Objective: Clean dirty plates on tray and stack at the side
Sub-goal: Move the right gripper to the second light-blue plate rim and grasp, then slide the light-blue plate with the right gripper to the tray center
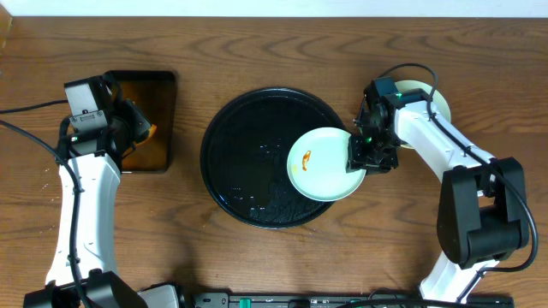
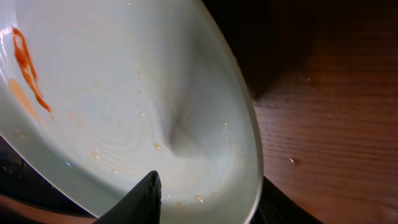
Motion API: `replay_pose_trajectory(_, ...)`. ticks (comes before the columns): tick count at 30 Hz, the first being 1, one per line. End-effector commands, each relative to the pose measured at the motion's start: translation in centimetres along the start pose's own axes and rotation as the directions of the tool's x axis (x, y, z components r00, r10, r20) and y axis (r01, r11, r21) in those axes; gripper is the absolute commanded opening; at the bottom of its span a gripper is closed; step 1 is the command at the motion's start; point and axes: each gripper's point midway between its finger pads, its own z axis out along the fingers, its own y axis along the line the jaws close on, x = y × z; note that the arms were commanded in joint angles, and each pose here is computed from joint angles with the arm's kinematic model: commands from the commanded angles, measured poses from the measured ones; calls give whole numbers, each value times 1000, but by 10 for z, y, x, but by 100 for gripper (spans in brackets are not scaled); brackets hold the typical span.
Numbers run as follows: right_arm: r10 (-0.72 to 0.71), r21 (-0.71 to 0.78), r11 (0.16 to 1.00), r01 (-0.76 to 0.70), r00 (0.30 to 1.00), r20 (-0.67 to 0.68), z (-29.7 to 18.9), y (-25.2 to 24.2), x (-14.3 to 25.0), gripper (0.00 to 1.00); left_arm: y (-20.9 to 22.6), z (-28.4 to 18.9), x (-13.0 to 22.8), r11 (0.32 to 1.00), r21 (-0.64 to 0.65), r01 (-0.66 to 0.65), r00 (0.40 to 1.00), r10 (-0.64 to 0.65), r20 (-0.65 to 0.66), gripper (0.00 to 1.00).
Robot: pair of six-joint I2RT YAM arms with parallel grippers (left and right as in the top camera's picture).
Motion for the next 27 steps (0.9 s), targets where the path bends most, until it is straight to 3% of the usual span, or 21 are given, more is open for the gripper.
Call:
replay_pose_trajectory(1,-1,-8,1000,1,1000,-2,6,5,3,42,2,1,0,1000,-4,13,1000,-13,-2,8)
replay_pose_trajectory(3,12,-11,1000,-12,1000,8,12,5,2,41,2,1,0,1000,-5,13,1000,-13,-2,8)
replay_pose_trajectory(6,23,-52,998,-22,1000,20,20,12,0,24,2,1,0,1000,-5,13,1000,-13,-2,8)
replay_pose_trajectory(11,-15,-147,989,20,999,38,20,36,-4,15,2,1,0,1000,-5,13,1000,-13,-2,8)
replay_pose_trajectory(15,-51,-170,984,61,997,65,23,57,-6,2,2,1,0,1000,-5,13,1000,-13,-2,8)
replay_pose_trajectory(21,-107,-180,976,125,989,103,28,82,-6,2,2,1,0,1000,-5,13,1000,-13,-2,8)
replay_pose_trajectory(25,-105,-156,980,122,988,113,30,82,-7,6,2,1,0,1000,-6,13,1000,-13,-4,8)
replay_pose_trajectory(27,-104,-157,980,121,988,111,30,82,-7,14,2,1,0,1000,-6,13,1000,-13,-4,8)
